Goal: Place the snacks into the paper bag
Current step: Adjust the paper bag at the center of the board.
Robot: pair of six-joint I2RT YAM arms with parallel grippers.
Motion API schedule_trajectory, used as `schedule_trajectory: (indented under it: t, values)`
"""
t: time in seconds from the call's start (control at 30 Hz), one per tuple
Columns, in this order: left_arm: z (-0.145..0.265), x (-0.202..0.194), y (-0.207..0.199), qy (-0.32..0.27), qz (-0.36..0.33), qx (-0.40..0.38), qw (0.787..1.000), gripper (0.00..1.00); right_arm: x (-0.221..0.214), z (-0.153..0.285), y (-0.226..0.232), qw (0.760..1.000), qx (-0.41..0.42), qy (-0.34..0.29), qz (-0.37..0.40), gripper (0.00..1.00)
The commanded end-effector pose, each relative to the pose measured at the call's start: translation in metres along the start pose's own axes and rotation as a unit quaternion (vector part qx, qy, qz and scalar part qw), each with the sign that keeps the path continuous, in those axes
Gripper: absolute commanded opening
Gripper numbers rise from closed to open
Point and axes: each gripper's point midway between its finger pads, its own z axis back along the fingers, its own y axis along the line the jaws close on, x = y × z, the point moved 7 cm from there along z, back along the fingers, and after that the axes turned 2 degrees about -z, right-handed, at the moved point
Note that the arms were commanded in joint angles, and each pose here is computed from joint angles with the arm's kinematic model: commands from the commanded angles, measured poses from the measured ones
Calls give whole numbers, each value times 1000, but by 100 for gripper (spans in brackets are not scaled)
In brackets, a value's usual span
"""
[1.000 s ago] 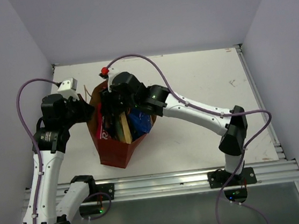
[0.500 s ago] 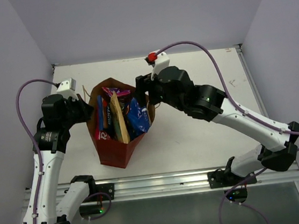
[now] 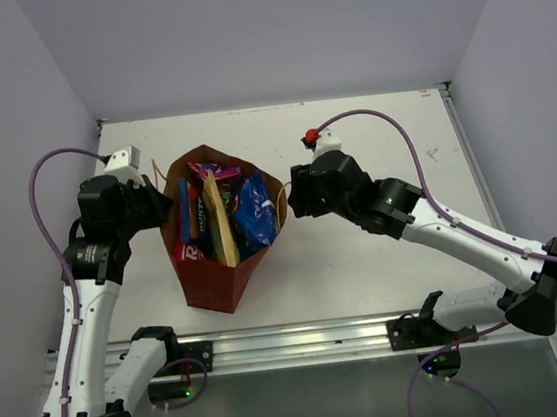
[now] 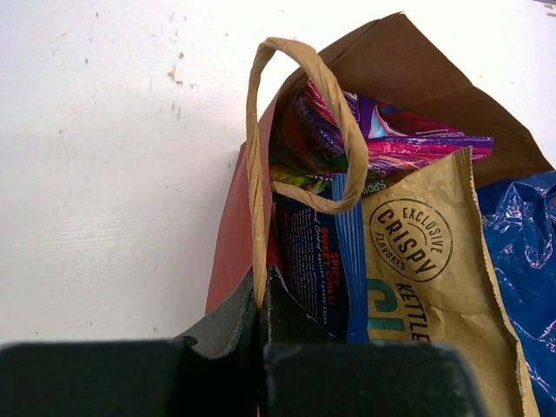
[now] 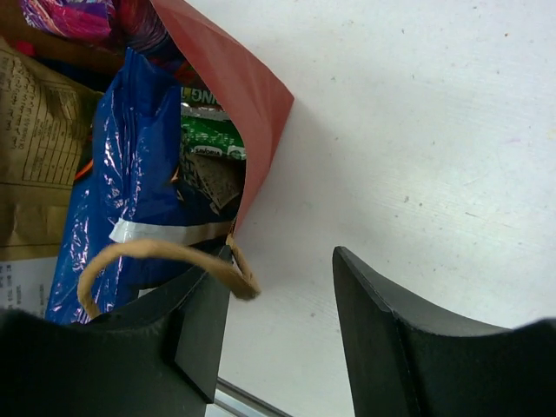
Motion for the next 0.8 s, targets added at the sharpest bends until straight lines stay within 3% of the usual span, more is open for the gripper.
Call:
schedule_trajectory:
  t: [0.0,0.27,0.33,0.4,0.43,0.5,0.63,0.77]
  values:
    - [1,13,-6,-32,-2,-13,999,1,17,2,14,997,55,-35,-49,53]
    - [-3,11,-6,-21,-1,-16,1000,1,3,-32,33,994,90,4,-58,47]
    - [-4,9,-5,-17,0,-16,1000,0,-2,-42,35,995,85,14,-55,36]
    - [-7,8,-5,-11,1,-19,1000,1,-1,-46,36,995,83,16,-46,16]
    - [-10,8,-7,-4,3,-29,1000,0,9,-42,40,995,88,12,-41,0]
    - [-13,11,-11,1,4,-46,999,0,22,-30,45,994,105,9,-20,0]
    - [-18,26,-29,4,21,-112,993,0,89,20,70,985,163,-57,-3,0]
    - [-18,57,-48,-19,17,-134,991,0,103,33,69,984,157,-79,10,0]
